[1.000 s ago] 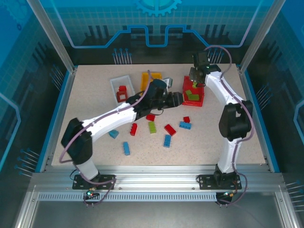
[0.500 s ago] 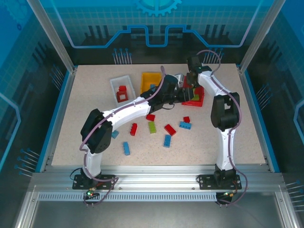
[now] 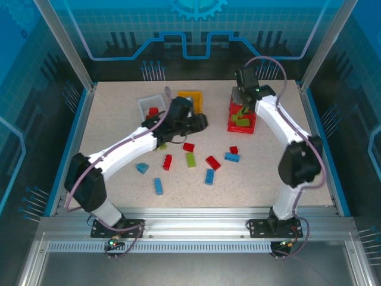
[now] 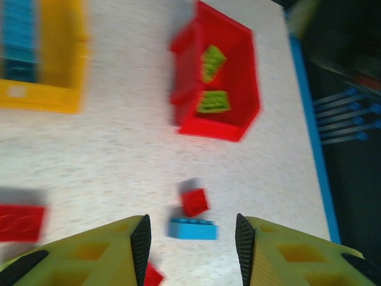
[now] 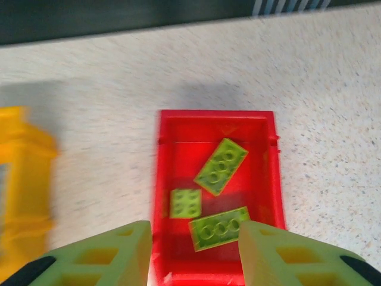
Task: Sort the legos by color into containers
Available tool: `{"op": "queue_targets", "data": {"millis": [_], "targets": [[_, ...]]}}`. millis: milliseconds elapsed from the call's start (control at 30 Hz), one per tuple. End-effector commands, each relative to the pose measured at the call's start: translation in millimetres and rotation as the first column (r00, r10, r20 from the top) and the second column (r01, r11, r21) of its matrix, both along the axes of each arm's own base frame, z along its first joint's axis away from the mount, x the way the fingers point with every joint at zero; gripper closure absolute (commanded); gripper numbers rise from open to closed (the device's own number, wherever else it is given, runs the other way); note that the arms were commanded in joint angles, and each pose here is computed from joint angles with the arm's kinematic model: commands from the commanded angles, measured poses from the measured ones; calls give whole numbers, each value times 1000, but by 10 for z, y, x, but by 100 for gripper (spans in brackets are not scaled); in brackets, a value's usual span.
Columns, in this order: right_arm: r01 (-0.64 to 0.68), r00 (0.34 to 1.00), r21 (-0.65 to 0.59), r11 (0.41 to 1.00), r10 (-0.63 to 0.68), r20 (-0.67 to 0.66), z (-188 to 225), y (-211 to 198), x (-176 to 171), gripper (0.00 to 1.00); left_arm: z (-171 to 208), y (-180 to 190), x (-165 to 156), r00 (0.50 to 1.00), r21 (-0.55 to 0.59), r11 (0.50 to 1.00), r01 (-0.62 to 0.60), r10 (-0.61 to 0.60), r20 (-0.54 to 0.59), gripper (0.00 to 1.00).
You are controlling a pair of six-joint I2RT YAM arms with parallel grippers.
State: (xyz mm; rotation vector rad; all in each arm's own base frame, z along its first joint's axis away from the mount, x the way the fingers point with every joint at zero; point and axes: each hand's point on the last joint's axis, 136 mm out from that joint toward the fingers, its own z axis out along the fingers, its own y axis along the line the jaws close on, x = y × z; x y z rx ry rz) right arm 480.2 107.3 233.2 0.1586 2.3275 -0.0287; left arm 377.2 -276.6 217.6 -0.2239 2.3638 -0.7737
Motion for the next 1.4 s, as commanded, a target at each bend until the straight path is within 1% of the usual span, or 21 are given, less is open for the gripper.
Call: {"op": "queue_targets", "data": {"millis": [0, 67, 100, 167, 233, 333, 400, 467, 533, 633, 767, 833, 933, 1000, 1067, 1133, 1200, 1300, 1367], "targets": [[-185, 981, 80, 979, 179, 73, 247, 563, -469, 55, -473, 737, -173, 975, 165, 979, -122, 149, -165, 54], [-327, 944, 109, 939, 319, 80, 222, 962, -819, 55, -667, 1018, -222, 954, 220, 965, -145, 195, -227, 53], [-379, 925, 115, 918, 373, 73, 177, 1129, -990, 55, -739, 1098, -247, 947, 236, 961, -145, 204, -246, 53], [-488, 872, 153, 859, 486, 52, 21, 1468, -1382, 54, -866, 1130, -309, 944, 250, 962, -107, 177, -277, 51], [-558, 824, 187, 808, 566, 13, -175, 1722, -1732, 52, -1006, 1105, -393, 937, 278, 959, -54, 144, -317, 50], [-628, 750, 263, 733, 660, -49, -479, 2017, -2219, 48, -1242, 1070, -542, 932, 353, 934, 51, 82, -352, 43], [-632, 729, 300, 714, 680, -80, -651, 2100, -2453, 45, -1384, 1069, -622, 926, 386, 916, 109, 48, -375, 36], [-628, 710, 356, 692, 697, -101, -804, 2176, -2652, 42, -1518, 1071, -683, 915, 401, 903, 157, 19, -402, 34], [-617, 706, 391, 683, 700, -110, -900, 2221, -2766, 41, -1630, 1083, -715, 904, 414, 890, 193, 3, -427, 33], [-604, 703, 408, 685, 699, -133, -1000, 2248, -2839, 41, -1779, 1111, -750, 884, 435, 870, 231, -1, -468, 34], [-599, 703, 412, 686, 698, -139, -1004, 2285, -2827, 42, -1960, 1114, -797, 864, 433, 865, 253, -1, -504, 40], [-598, 703, 411, 688, 697, -143, -1003, 2304, -2815, 43, -2021, 1101, -813, 859, 427, 866, 260, -6, -511, 47], [-589, 707, 414, 694, 691, -152, -1019, 2327, -2799, 44, -2041, 1124, -814, 865, 433, 865, 252, 0, -502, 64], [-587, 708, 417, 694, 690, -151, -1025, 2337, -2804, 45, -1983, 1138, -793, 877, 440, 866, 238, 3, -480, 75], [-591, 711, 416, 691, 690, -136, -997, 2341, -2803, 46, -1869, 1153, -750, 894, 451, 865, 218, 9, -449, 80], [-603, 720, 411, 684, 688, -89, -895, 2338, -2767, 47, -1696, 1167, -673, 911, 462, 866, 192, 18, -412, 81], [-626, 734, 391, 675, 679, 4, -704, 2333, -2677, 47, -1485, 1196, -530, 927, 464, 871, 162, 28, -375, 82], [-648, 754, 332, 686, 641, 146, -382, 2347, -2448, 48, -1200, 1284, -208, 943, 449, 887, 105, 55, -328, 82], [-658, 753, 291, 695, 611, 243, -168, 2395, -2246, 48, -1035, 1361, 53, 951, 443, 894, 66, 79, -300, 82]]}}
